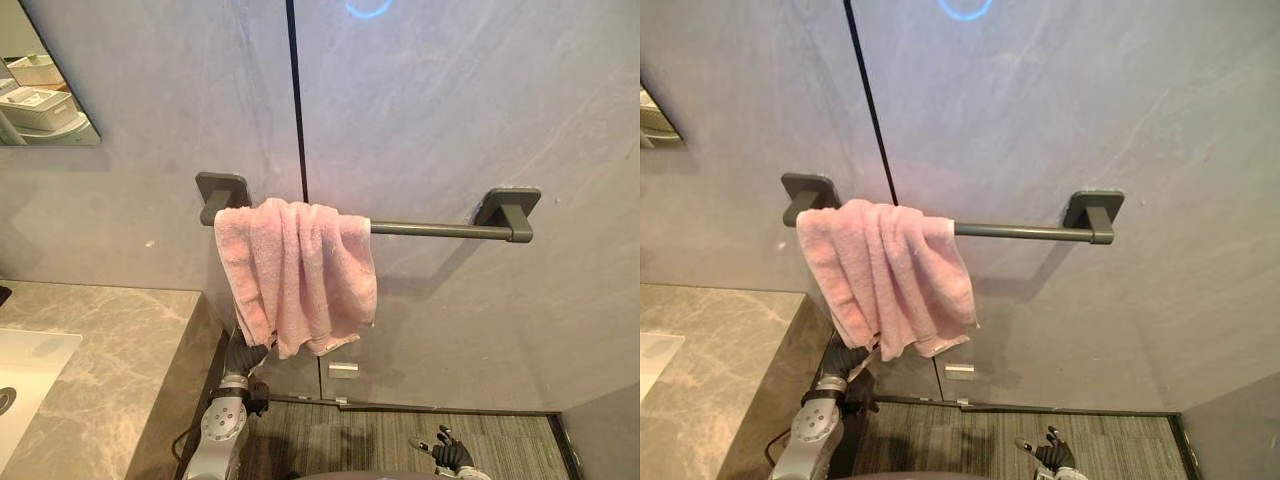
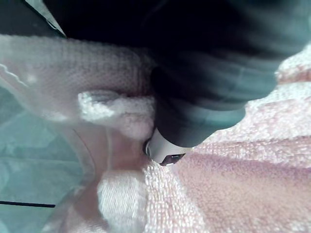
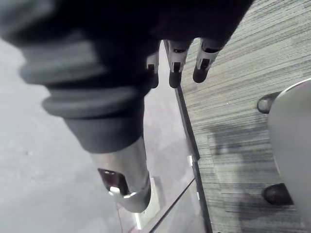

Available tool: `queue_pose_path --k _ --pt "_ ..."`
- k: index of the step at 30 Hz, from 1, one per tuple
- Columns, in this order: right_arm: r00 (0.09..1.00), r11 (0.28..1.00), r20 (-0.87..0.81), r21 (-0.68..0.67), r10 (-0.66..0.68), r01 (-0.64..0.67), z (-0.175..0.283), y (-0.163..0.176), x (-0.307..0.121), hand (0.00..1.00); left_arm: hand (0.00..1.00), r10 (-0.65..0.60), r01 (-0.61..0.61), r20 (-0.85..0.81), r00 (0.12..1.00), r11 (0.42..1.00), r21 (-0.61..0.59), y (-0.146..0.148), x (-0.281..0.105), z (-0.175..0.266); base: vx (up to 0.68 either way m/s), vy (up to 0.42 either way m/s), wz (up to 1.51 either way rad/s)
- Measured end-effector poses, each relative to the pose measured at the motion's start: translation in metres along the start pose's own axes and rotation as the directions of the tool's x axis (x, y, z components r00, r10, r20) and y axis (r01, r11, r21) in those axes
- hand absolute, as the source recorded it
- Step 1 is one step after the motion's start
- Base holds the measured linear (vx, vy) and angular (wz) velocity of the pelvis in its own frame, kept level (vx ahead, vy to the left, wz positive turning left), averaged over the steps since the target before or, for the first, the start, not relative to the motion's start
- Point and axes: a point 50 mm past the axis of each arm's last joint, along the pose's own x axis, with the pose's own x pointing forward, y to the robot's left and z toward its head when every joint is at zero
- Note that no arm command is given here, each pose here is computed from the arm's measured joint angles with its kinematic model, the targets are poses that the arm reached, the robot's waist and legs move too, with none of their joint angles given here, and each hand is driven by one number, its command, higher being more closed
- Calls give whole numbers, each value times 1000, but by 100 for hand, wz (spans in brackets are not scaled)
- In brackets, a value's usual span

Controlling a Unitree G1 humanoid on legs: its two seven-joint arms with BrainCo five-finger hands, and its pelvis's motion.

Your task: Organize washtable

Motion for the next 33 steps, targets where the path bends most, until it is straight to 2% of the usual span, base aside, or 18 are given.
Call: queue_pose_path --k 5,9,17,28,33 --pt "981 998 186 -36 62 -57 37 13 -5 0 100 7 -7 17 1000 1000 -5 1 0 4 -58 -10 -4" --pt "924 992 360 -63 125 -110 67 24 -21 0 100 9 -8 50 999 1000 -18 1 -1 11 -4 -19 -10" --pt "749 969 617 -115 242 -219 114 44 -62 0 100 10 2 150 989 997 -81 -8 -7 35 -16 -13 -11" --pt "536 933 778 -175 326 -314 154 63 -100 0 100 23 12 228 973 988 -154 -12 -8 53 -11 -4 -1" --pt "516 912 773 -195 369 -360 155 71 -102 0 100 28 14 226 974 984 -180 -14 -7 53 -6 -4 0"
